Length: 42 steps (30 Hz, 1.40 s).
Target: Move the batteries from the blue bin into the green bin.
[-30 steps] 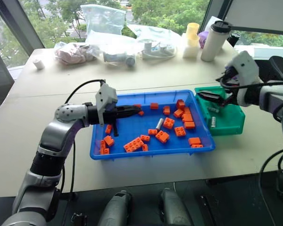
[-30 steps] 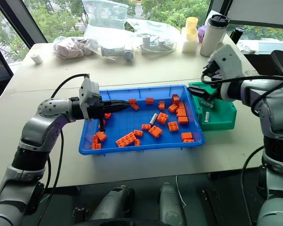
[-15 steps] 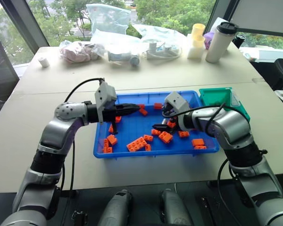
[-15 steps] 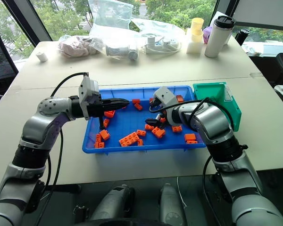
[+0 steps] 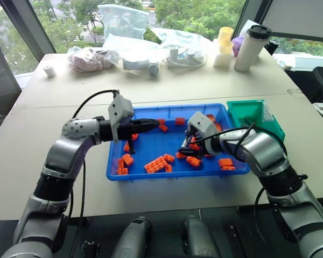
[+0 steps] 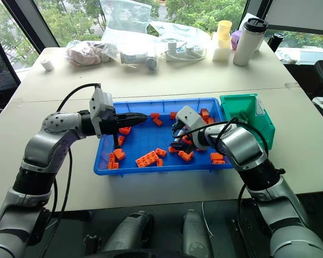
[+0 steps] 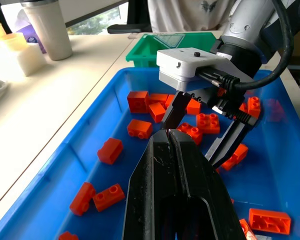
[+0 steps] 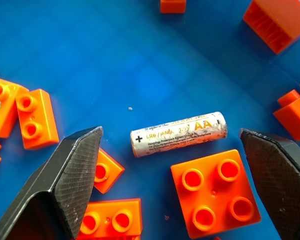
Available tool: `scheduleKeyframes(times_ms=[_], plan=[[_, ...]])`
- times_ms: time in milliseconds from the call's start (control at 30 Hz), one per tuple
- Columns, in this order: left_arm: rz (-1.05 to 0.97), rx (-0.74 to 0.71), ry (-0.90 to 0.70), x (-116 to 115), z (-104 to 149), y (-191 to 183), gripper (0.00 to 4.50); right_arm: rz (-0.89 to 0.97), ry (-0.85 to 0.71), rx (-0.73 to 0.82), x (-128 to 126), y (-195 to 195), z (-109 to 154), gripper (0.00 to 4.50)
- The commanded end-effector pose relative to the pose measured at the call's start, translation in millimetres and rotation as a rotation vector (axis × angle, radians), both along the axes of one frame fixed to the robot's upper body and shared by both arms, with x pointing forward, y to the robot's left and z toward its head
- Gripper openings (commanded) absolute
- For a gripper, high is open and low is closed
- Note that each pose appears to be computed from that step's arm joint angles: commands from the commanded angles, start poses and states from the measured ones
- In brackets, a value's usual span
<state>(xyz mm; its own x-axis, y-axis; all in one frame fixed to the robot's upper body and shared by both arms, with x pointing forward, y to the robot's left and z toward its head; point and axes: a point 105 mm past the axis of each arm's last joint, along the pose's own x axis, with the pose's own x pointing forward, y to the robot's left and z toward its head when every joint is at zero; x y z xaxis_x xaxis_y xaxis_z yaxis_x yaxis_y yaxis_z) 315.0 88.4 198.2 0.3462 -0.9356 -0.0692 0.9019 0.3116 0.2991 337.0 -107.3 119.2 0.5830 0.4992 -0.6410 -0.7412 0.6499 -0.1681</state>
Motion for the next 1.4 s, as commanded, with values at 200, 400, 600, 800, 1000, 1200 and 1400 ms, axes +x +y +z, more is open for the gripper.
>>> scheduleKeyframes(times_ms=[200, 400, 600, 800, 1000, 1200, 1400], plan=[[-0.015, -0.016, -0.039, -3, 12, -5, 0.00, 0.017, -0.036, -0.062, 4, -1, -4, 4.47], [-0.017, -0.019, -0.038, -3, 13, -6, 0.00, 0.021, -0.017, -0.065, 6, 0, -4, 4.47], [-0.008, -0.023, -0.038, -1, 10, -4, 0.00, 0.010, 0.061, -0.028, 3, 0, -8, 3.25], [-0.003, -0.028, -0.040, -1, 9, -2, 0.00, -0.006, 0.067, -0.002, 5, 2, -2, 2.17], [-0.003, -0.035, -0.041, -1, 8, -2, 0.00, -0.004, -0.082, 0.067, 10, 6, 55, 2.17], [-0.005, -0.038, -0.039, -2, 7, -1, 0.00, -0.222, -0.291, 0.123, 2, -63, 135, 2.17], [-0.031, -0.030, -0.012, -3, 3, -2, 0.00, -0.528, -0.320, 0.020, -23, -158, 141, 2.17]])
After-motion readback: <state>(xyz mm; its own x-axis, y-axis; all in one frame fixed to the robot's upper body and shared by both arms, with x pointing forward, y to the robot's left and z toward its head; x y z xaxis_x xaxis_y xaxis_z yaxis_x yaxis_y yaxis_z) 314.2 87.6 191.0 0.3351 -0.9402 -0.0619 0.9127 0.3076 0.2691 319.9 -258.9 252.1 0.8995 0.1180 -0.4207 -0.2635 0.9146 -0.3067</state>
